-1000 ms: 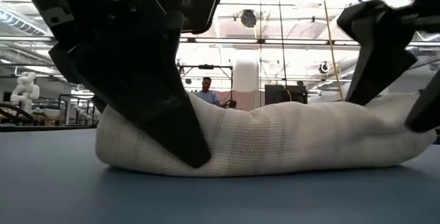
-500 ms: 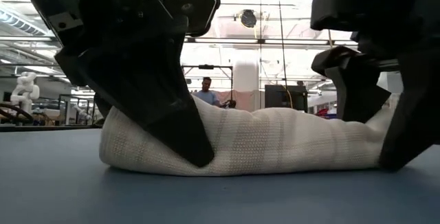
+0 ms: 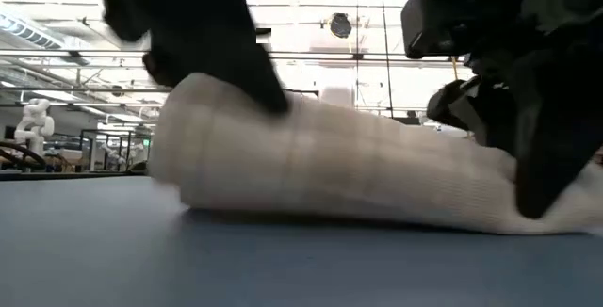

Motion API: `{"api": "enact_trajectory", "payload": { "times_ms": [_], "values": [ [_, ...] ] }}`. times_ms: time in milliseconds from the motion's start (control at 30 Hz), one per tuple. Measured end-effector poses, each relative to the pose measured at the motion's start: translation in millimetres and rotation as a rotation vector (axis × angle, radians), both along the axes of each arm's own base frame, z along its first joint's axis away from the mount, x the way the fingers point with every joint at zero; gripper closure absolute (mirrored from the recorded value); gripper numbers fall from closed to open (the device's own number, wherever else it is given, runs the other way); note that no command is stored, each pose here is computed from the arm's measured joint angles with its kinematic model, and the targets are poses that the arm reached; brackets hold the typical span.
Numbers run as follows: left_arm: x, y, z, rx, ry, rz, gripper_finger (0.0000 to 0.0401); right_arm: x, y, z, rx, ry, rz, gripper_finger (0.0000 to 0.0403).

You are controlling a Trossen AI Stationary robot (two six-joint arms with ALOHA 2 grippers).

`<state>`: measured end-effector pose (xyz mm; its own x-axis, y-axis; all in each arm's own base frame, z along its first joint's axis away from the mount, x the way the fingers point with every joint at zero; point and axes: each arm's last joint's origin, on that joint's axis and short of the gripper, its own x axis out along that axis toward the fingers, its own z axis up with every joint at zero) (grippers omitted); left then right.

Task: Roll towel into tight, uniform cylinder
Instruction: Roll the white towel

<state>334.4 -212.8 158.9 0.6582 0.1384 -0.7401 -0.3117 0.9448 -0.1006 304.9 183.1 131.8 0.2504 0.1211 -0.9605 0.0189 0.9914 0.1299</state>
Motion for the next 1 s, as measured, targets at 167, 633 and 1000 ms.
{"api": "enact_trajectory", "payload": {
  "times_ms": [167,633,1000],
  "values": [
    [-11.4,-20.2,20.7,0.165,-0.138,-0.095,0.0134,7.3,-11.9,0.2,0.161,0.085,0.012,0.0342],
    [-22.6,-68.9,-26.7,0.412,-0.228,-0.238,0.0134,28.4,-55.8,0.2,0.380,0.145,-0.021,0.0357],
    [-8.2,-53.8,-52.7,0.394,-0.139,-0.241,0.0134,28.4,-56.9,0.2,0.392,0.156,-0.028,0.0356]
  ]
}}
